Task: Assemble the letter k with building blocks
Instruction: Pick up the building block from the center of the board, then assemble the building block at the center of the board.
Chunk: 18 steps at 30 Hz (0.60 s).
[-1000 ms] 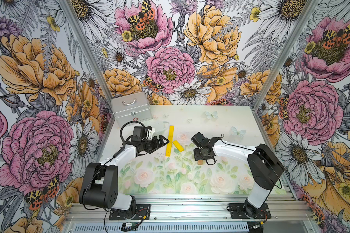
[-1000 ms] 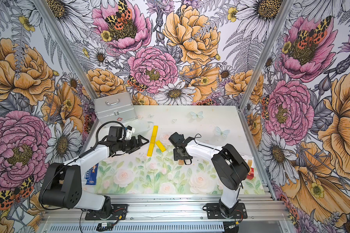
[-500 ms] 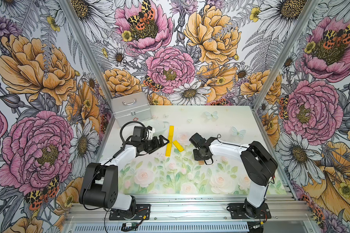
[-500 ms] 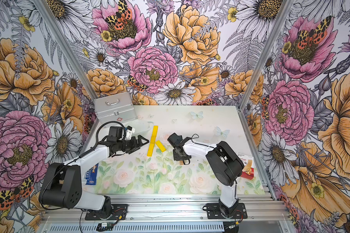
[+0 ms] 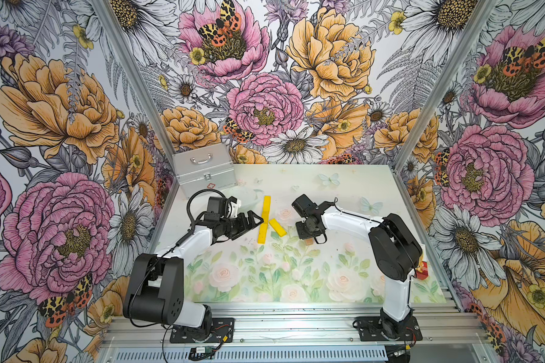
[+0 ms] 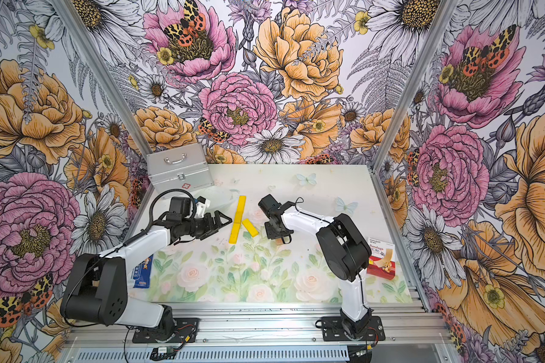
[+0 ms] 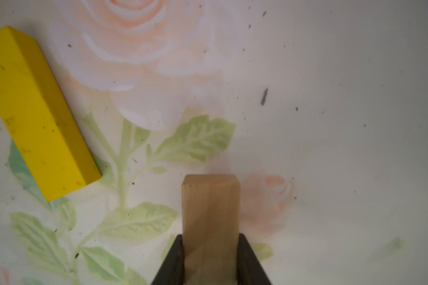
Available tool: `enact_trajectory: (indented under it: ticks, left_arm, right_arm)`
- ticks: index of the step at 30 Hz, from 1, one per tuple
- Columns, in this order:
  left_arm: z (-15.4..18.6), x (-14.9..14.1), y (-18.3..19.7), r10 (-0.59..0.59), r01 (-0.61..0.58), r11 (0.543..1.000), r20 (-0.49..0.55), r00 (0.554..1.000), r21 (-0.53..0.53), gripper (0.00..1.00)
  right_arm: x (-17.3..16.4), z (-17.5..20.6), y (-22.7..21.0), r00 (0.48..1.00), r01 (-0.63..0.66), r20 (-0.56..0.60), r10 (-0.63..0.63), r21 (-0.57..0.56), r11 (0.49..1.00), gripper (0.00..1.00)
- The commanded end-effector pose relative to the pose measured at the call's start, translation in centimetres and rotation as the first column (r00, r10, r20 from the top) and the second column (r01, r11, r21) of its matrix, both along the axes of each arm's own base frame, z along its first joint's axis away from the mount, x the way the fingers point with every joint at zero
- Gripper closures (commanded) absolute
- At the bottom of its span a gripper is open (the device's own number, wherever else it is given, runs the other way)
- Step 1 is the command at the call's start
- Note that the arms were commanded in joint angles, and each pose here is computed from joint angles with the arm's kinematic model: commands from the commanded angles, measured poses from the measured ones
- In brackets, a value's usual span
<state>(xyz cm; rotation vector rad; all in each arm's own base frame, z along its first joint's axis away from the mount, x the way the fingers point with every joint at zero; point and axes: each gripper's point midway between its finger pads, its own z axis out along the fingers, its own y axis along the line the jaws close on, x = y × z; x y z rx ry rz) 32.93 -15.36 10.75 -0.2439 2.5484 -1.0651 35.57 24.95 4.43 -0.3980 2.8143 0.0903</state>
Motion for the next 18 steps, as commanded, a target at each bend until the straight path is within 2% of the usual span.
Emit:
enact_trajectory:
  ticks: [1, 3, 5, 9, 13, 18]
  left_arm:
    - [0.7, 0.0, 0.2, 0.005, -0.004, 1.000, 0.024, 1.000, -0.021, 0.01]
    - [0.7, 0.0, 0.2, 0.005, -0.005, 1.000, 0.025, 1.000, -0.021, 0.01]
    - [0.7, 0.1, 0.3, 0.008, -0.008, 1.000, 0.025, 1.000, -0.023, 0.01]
    - [0.7, 0.1, 0.4, 0.013, -0.012, 1.000, 0.025, 1.000, -0.022, 0.01]
    - [0.7, 0.3, 0.6, 0.020, -0.020, 1.000, 0.022, 1.000, -0.023, 0.01]
    - [0.7, 0.4, 0.7, 0.023, -0.022, 0.999, 0.022, 1.000, -0.026, 0.01]
  right_arm:
    - [1.4, 0.3, -0.7, 0.995, -0.096, 0.017, 0.098, -0.084, 0.992, 0.89]
    - [2.5, 0.4, -0.6, 0.990, -0.133, 0.037, 0.137, -0.108, 0.985, 0.89]
    - [3.9, 0.7, -1.2, 0.990, -0.117, 0.057, 0.125, -0.138, 0.984, 0.89]
    - [6.2, 1.6, -0.5, 0.995, -0.075, 0.064, 0.078, -0.039, 0.996, 0.89]
    - [8.5, 2.5, 0.3, 0.995, -0.037, 0.093, 0.037, -0.005, 0.999, 0.89]
    - [10.6, 1.7, 0.8, 0.996, 0.060, 0.063, -0.063, 0.053, 0.997, 0.89]
